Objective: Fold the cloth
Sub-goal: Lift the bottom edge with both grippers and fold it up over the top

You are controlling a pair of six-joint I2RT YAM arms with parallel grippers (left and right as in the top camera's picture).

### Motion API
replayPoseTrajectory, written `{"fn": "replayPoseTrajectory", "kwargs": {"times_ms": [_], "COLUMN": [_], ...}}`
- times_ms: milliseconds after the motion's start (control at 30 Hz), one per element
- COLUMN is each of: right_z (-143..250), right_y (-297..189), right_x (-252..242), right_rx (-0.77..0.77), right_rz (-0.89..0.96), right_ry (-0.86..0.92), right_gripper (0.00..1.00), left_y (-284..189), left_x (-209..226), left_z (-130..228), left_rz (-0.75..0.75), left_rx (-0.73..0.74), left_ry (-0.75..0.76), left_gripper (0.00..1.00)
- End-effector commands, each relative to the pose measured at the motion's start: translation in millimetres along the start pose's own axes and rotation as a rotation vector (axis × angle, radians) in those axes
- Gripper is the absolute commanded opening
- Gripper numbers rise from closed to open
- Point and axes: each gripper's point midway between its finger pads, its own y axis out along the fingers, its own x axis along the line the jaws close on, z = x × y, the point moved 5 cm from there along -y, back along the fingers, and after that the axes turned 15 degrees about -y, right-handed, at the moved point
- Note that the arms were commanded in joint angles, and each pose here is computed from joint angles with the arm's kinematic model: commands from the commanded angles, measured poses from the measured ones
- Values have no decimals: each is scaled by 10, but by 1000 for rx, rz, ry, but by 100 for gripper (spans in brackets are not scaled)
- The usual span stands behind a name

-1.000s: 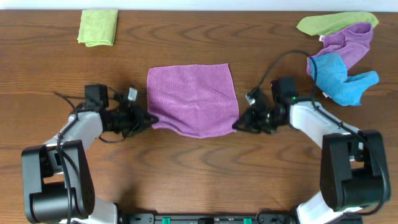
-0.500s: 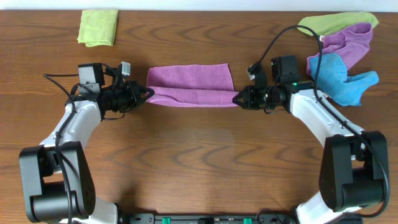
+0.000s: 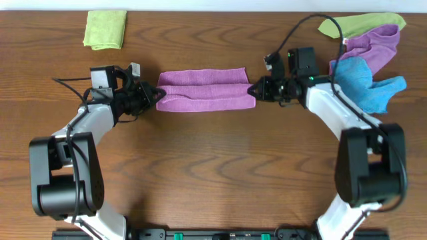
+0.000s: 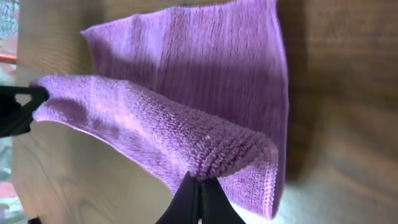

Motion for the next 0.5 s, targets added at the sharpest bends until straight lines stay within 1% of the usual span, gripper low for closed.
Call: {"fn": "replayPoseTrajectory", "kwargs": {"times_ms": [0, 267, 467], "right_z": [-158, -408, -607], "right_y": [117, 294, 342], "right_x": [27, -135, -203], "right_rx": [-5, -26, -57], "right_rz": [-9, 25, 52], "right_ry": [-5, 9, -7], "right_gripper": [2, 1, 1], "left_y": [63, 258, 425], "left_x": [-24, -215, -254], "left_z": [-155, -636, -896], "left_rz": [-8, 18, 25], "left_rx": [-25, -52, -39], "left_ry": [-15, 20, 15], "left_gripper": [6, 6, 6]}}
